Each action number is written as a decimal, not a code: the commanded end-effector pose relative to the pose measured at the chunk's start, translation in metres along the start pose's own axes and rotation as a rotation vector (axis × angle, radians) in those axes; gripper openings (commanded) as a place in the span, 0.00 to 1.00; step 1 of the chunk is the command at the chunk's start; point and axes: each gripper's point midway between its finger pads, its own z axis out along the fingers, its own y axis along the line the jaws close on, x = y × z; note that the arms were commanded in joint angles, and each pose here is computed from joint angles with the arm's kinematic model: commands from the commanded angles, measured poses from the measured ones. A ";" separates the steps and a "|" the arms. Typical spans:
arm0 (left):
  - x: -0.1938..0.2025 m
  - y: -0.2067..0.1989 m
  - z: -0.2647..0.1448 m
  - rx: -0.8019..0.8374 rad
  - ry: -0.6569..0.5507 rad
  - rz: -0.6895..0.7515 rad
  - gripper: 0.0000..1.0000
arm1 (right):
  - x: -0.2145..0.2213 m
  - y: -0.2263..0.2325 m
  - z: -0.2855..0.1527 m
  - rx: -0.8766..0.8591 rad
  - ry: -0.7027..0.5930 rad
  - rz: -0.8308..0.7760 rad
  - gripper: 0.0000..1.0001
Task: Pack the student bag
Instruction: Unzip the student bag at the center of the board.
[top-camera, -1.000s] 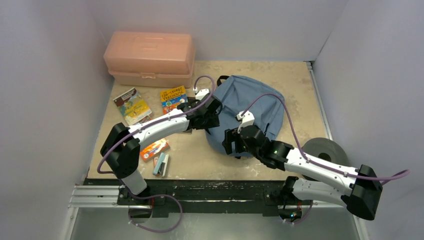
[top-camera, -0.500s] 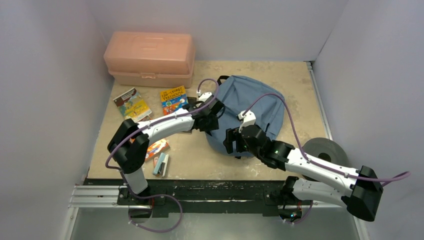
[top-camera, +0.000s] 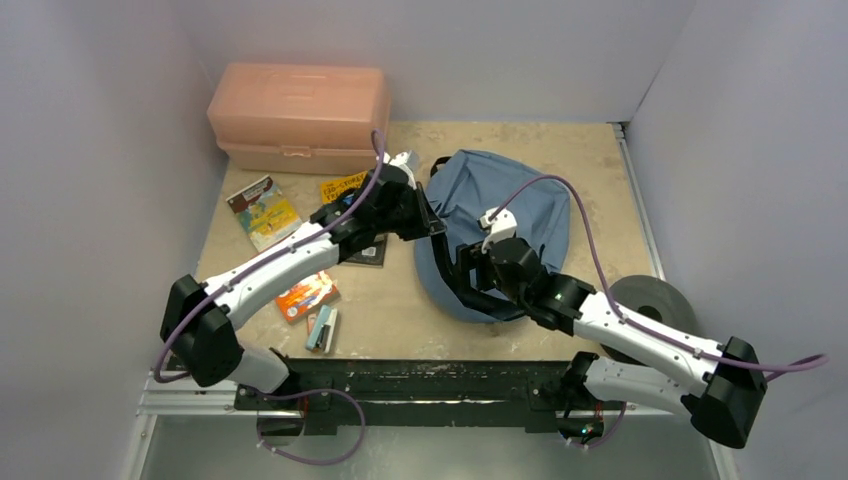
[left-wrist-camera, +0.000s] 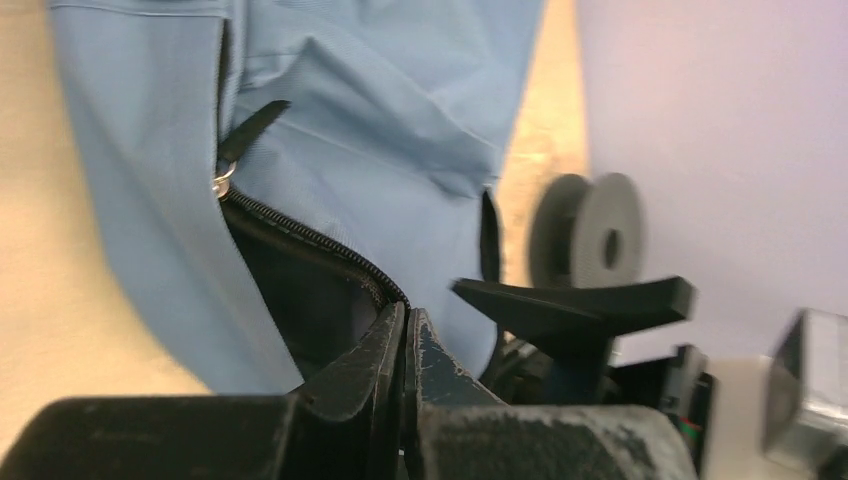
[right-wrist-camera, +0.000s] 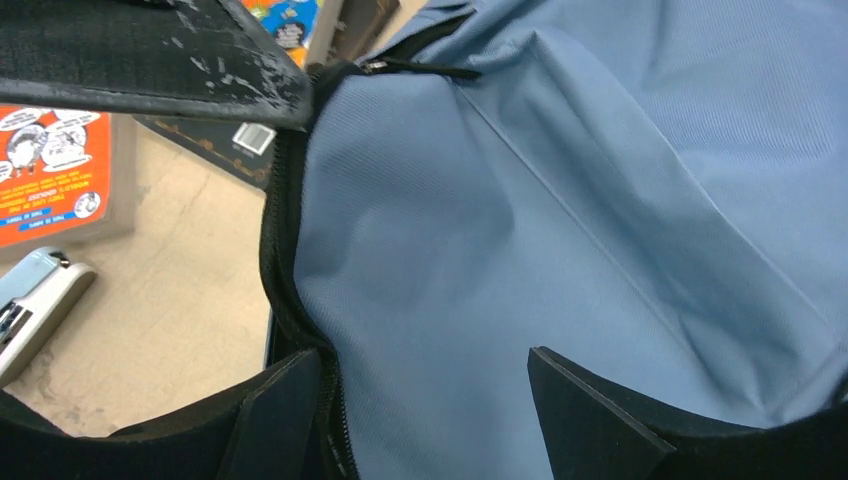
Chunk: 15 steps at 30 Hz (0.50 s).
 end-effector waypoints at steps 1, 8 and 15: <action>-0.018 -0.051 -0.023 0.269 0.001 -0.081 0.00 | -0.042 0.010 -0.002 -0.037 -0.104 -0.116 0.79; -0.029 -0.041 -0.021 0.279 -0.004 -0.148 0.00 | -0.066 -0.013 0.004 0.230 -0.122 -0.238 0.74; -0.034 -0.037 -0.011 0.321 0.039 -0.194 0.00 | -0.051 0.023 -0.009 0.082 -0.112 -0.273 0.76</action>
